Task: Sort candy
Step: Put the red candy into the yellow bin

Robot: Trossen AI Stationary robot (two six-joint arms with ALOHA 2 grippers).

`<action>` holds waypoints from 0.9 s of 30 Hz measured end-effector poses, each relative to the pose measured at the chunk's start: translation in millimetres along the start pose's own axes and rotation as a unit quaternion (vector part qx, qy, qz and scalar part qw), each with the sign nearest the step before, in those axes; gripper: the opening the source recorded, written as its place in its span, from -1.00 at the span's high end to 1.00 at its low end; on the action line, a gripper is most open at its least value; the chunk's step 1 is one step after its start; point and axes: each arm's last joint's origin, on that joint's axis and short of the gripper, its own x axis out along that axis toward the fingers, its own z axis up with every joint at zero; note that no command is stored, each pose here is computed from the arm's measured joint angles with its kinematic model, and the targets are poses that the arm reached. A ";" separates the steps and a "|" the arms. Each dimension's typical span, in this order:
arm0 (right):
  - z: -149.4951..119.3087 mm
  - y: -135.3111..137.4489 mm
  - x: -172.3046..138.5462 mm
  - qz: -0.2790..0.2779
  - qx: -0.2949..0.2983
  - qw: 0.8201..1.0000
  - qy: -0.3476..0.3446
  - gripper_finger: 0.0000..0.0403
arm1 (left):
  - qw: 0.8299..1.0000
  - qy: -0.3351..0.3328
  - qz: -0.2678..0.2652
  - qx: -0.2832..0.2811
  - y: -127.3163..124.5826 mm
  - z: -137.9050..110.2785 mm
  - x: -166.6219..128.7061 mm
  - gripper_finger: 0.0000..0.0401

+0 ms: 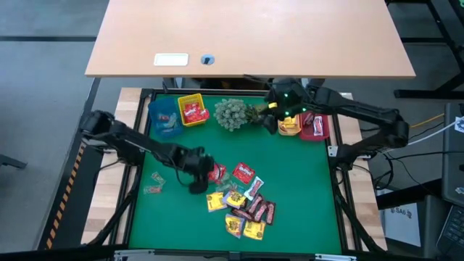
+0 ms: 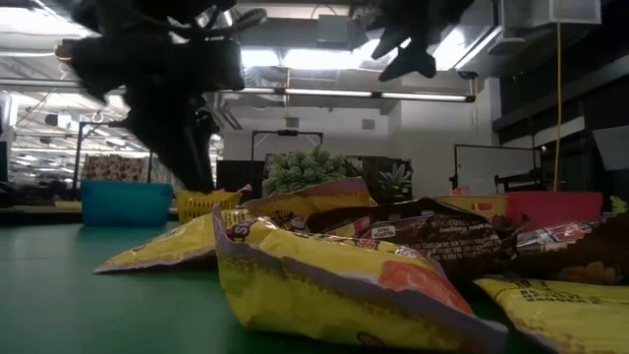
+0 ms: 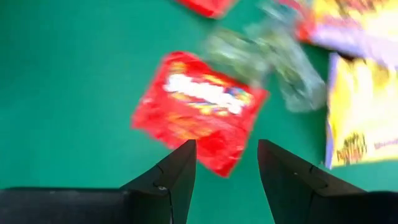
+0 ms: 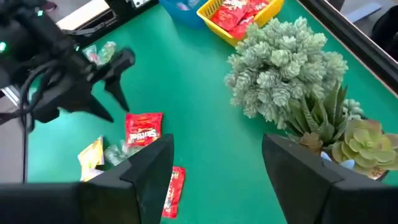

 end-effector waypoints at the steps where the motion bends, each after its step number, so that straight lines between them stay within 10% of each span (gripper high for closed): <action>1: -3.2 -1.1 1.9 0.000 0.004 1.000 0.000 -0.22 | 1.000 0.001 -0.001 0.027 -5.2 -1.3 4.0 0.22; 14: -20.4 -8.4 17.5 0.001 0.018 1.000 0.017 -0.22 | 0.974 -0.001 0.119 0.195 -30.5 -14.5 30.9 0.22; 27: -20.0 -8.4 17.8 0.002 0.017 1.000 0.014 -0.22 | 0.970 0.006 0.095 0.222 -30.4 -14.3 32.6 0.22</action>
